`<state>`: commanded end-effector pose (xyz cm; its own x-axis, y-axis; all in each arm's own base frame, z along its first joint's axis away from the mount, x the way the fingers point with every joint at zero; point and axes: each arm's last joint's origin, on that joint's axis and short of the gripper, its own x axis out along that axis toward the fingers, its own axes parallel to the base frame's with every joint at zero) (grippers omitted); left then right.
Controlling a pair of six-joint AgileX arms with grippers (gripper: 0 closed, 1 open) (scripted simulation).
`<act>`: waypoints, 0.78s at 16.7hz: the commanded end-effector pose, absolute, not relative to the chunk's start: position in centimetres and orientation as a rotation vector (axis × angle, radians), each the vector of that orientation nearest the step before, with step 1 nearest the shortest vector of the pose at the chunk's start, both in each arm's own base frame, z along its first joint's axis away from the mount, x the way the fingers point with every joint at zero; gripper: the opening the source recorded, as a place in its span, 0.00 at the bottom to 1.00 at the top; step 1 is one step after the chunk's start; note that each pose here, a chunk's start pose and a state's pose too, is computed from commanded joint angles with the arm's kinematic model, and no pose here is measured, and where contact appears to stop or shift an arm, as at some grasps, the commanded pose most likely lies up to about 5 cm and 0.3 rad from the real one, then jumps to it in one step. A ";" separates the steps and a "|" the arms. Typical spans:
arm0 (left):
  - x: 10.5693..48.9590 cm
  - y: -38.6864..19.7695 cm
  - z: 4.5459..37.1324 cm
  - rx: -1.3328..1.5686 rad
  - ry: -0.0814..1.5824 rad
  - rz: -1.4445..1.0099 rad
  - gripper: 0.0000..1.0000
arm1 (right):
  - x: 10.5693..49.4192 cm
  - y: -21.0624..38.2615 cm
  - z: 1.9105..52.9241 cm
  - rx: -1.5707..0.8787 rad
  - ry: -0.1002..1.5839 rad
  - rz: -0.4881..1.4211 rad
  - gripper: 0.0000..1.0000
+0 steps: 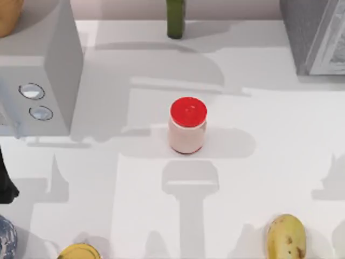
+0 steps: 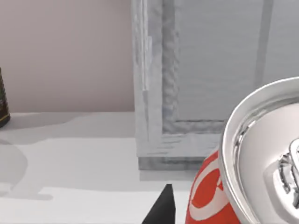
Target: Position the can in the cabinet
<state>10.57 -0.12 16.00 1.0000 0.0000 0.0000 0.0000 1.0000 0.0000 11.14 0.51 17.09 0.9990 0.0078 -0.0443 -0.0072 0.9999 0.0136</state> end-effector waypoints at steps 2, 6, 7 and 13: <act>10.6 -0.1 16.0 0.000 0.000 0.000 1.00 | 10.7 0.1 16.4 0.004 0.016 0.004 0.00; 10.6 -0.1 16.0 0.000 0.000 0.000 1.00 | 10.6 -0.1 16.0 0.000 0.000 0.000 0.00; 10.6 -0.1 16.0 0.000 0.000 0.000 1.00 | 10.6 -0.1 16.0 0.000 0.000 0.000 0.00; 10.6 -0.1 16.0 0.000 0.000 0.000 1.00 | 10.6 0.0 17.6 0.004 0.009 0.002 0.00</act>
<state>10.57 -0.12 16.00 1.0000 0.0000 0.0000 0.0000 1.0000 0.0000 10.57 -0.02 17.58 1.0000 0.0019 -0.0095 -0.0019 1.0000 0.0036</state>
